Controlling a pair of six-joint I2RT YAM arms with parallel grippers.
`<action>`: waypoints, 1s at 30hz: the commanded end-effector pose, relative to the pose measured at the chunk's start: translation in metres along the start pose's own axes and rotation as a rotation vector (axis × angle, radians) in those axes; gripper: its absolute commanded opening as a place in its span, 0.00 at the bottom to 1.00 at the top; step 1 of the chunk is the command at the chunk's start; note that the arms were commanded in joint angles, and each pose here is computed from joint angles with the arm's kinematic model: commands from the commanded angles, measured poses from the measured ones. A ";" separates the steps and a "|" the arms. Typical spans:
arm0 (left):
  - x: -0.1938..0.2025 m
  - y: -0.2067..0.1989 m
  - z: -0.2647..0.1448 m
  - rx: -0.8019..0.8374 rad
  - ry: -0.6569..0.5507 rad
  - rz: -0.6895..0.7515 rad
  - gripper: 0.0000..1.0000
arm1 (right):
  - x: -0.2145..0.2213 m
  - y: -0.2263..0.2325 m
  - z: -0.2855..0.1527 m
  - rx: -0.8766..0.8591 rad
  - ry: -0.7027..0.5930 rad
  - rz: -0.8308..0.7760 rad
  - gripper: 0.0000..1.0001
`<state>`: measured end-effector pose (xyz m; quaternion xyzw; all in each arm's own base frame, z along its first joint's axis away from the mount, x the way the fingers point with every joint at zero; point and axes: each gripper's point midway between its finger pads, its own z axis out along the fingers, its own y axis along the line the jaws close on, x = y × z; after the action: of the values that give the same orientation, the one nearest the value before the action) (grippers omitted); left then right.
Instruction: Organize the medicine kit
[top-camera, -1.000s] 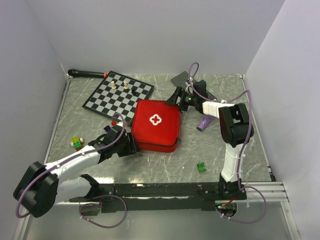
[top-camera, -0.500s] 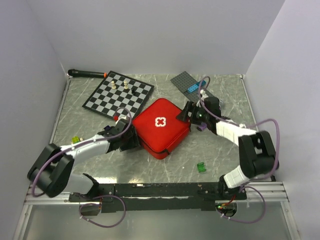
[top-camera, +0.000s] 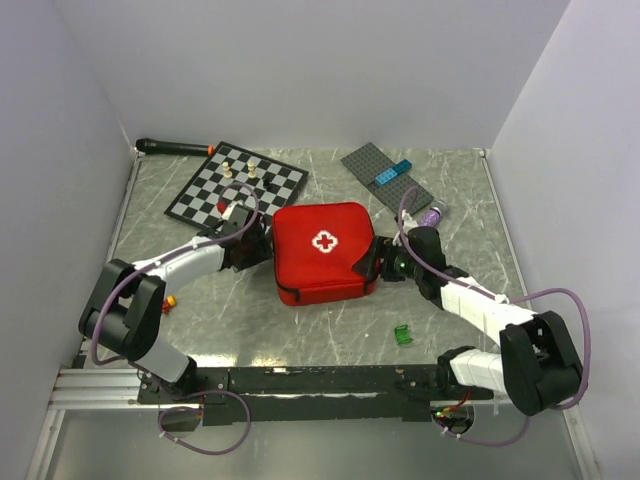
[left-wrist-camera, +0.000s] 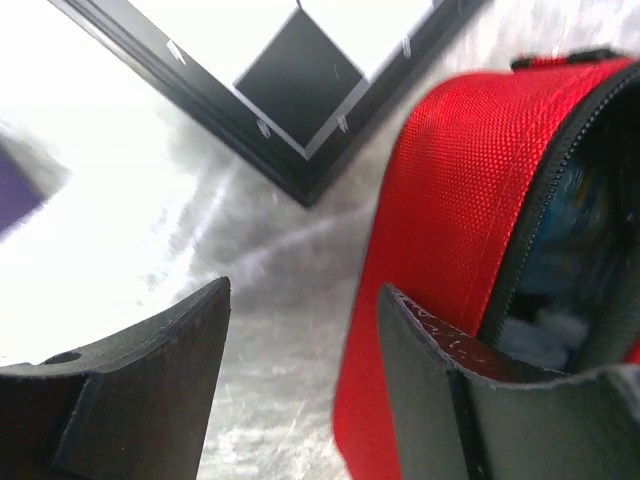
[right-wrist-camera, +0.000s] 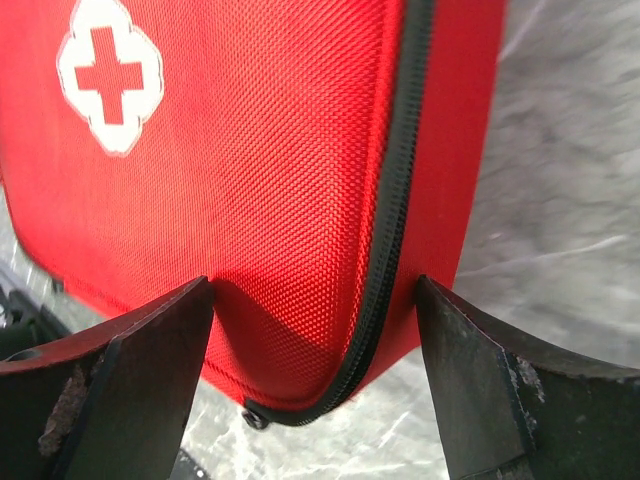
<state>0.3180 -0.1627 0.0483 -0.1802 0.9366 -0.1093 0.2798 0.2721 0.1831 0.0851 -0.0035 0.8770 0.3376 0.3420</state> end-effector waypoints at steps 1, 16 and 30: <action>-0.034 -0.024 -0.017 0.077 -0.081 -0.026 0.66 | 0.029 0.037 -0.003 -0.128 0.106 0.007 0.86; -0.081 0.012 -0.070 0.077 -0.226 -0.087 0.73 | -0.042 0.020 -0.032 0.053 -0.091 -0.004 0.94; -0.086 -0.013 -0.093 0.243 -0.263 -0.125 0.72 | -0.033 0.042 0.008 -0.027 0.048 0.030 0.93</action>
<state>0.3311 -0.1259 0.1292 -0.2188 0.8894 -0.1726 0.3623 0.2836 0.2014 0.0946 0.0148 0.8968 0.3389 0.2840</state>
